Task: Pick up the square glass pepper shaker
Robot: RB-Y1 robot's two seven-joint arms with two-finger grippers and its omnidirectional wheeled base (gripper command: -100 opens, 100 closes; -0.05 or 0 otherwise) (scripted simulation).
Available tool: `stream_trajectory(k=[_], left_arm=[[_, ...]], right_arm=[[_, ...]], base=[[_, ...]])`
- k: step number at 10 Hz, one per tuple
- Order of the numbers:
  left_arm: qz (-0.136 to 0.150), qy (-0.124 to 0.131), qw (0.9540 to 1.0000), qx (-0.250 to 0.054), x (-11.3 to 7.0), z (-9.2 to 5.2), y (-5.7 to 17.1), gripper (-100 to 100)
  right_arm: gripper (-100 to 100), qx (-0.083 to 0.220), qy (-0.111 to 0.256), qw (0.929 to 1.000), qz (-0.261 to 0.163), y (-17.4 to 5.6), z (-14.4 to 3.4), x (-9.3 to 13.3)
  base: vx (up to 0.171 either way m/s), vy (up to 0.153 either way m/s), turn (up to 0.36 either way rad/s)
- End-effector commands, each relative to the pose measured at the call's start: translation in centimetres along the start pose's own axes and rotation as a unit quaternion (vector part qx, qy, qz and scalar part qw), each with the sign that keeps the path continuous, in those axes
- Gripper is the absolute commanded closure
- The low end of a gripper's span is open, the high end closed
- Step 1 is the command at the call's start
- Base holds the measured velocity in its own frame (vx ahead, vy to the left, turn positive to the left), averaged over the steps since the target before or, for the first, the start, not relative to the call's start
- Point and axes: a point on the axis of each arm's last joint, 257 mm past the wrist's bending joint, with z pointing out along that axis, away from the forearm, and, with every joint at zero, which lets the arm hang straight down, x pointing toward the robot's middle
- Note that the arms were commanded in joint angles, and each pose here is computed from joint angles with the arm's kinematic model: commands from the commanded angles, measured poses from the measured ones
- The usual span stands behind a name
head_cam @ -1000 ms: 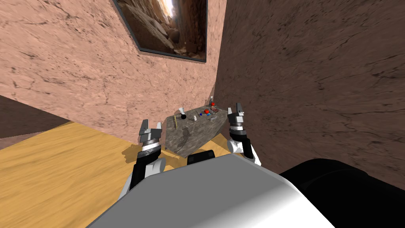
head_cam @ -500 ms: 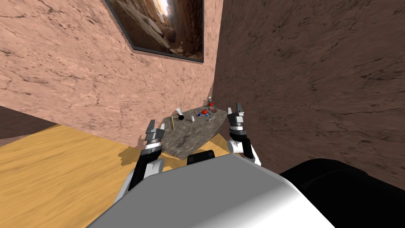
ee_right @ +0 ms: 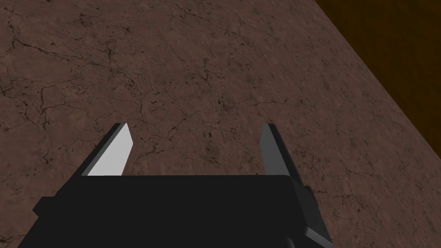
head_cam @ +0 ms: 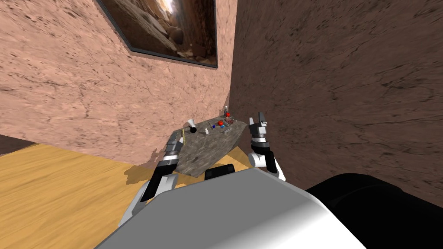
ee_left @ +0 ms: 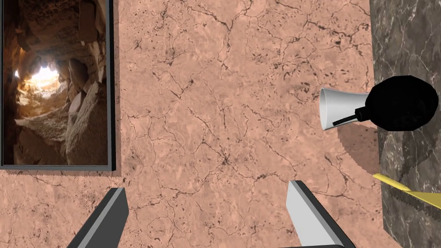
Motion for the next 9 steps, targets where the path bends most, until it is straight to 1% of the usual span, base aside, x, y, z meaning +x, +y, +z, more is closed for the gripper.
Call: stream_trajectory(k=[1, 3, 4, 6, 7, 8, 9], left_arm=[[0.016, 0.014, 0.9994, -0.029, 0.2, 0.1, 1.7, -100], [0.037, 0.031, 0.9967, -0.065, 0.3, 0.1, 4.0, -100], [0.037, 0.031, 0.9966, -0.067, 0.3, 0.0, 4.2, -100], [0.061, 0.047, 0.9913, -0.106, 0.1, -0.2, 6.7, -100], [0.075, 0.056, 0.9879, -0.125, -0.1, -0.4, 7.9, -100], [0.089, 0.063, 0.9835, -0.145, -0.4, -0.6, 9.2, -100], [0.089, 0.063, 0.9831, -0.147, -0.4, -0.6, 9.3, -100]], right_arm=[[0, 0.000, 0.000, 1.0000, 0.000, 0.0, 0.0, 0.0], [0, 0.000, 0.000, 1.0000, 0.000, 0.0, 0.0, 0.0], [0, 0.000, 0.000, 1.0000, 0.000, 0.0, 0.0, 0.0], [0, 0.000, 0.000, 1.0000, 0.000, 0.0, 0.0, 0.0], [0, 0.000, 0.000, 1.0000, 0.000, 0.0, 0.0, 0.0], [0, 0.000, 0.000, 1.0000, 0.000, 0.0, 0.0, 0.0], [0, 0.000, 0.000, 1.0000, 0.000, 0.0, 0.0, 0.0]], base=[[0.041, -0.108, -0.068], [0.042, -0.122, -0.075], [0.034, -0.105, -0.014], [0.034, -0.087, -0.074], [0.043, -0.108, -0.079], [0.055, -0.125, -0.064], [0.047, -0.095, -0.019]])
